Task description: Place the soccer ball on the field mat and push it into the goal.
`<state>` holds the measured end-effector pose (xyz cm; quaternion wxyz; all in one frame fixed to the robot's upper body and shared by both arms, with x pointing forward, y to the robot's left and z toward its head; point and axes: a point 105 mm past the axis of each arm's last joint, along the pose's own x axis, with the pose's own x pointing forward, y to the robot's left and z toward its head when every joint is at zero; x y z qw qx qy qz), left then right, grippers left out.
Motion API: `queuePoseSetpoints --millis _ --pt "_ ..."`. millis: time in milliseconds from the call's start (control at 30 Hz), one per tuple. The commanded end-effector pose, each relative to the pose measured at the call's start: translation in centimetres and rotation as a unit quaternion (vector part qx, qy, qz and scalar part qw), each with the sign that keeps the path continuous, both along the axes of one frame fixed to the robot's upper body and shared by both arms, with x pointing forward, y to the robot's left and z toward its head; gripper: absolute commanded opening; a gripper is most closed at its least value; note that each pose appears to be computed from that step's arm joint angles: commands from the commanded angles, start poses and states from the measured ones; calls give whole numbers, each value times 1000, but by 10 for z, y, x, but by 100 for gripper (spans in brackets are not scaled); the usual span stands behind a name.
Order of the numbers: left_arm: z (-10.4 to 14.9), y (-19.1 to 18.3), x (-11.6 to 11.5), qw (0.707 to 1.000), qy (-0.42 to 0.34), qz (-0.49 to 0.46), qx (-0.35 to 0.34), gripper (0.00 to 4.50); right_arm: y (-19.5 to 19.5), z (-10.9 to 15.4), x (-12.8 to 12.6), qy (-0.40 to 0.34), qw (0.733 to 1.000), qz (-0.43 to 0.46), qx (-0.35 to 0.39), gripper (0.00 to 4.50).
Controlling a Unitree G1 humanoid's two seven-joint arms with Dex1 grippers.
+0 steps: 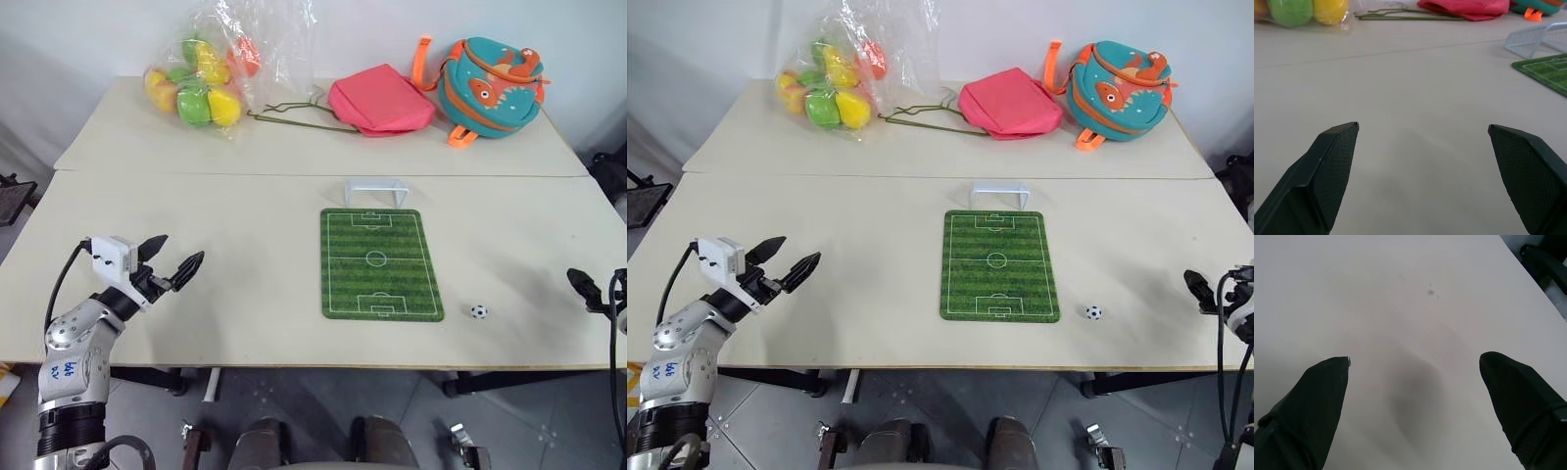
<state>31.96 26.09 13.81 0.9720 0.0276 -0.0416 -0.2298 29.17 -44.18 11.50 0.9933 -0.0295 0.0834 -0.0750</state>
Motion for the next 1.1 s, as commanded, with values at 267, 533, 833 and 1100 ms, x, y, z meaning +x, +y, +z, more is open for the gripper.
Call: queuePoseSetpoints --millis 267,533,833,1100 --pt "15 -12 4 999 -23 -38 15 450 -8 31 -6 -28 999 -10 -32 446" --pt "21 -51 -2 984 -29 -176 32 450 86 51 -1 36 963 242 -111 446" --pt "15 -77 -13 960 -44 -274 34 450 143 29 -14 131 871 432 -193 446" --pt "9 -84 -25 958 -41 -282 24 450 151 12 -10 153 840 483 -193 446"
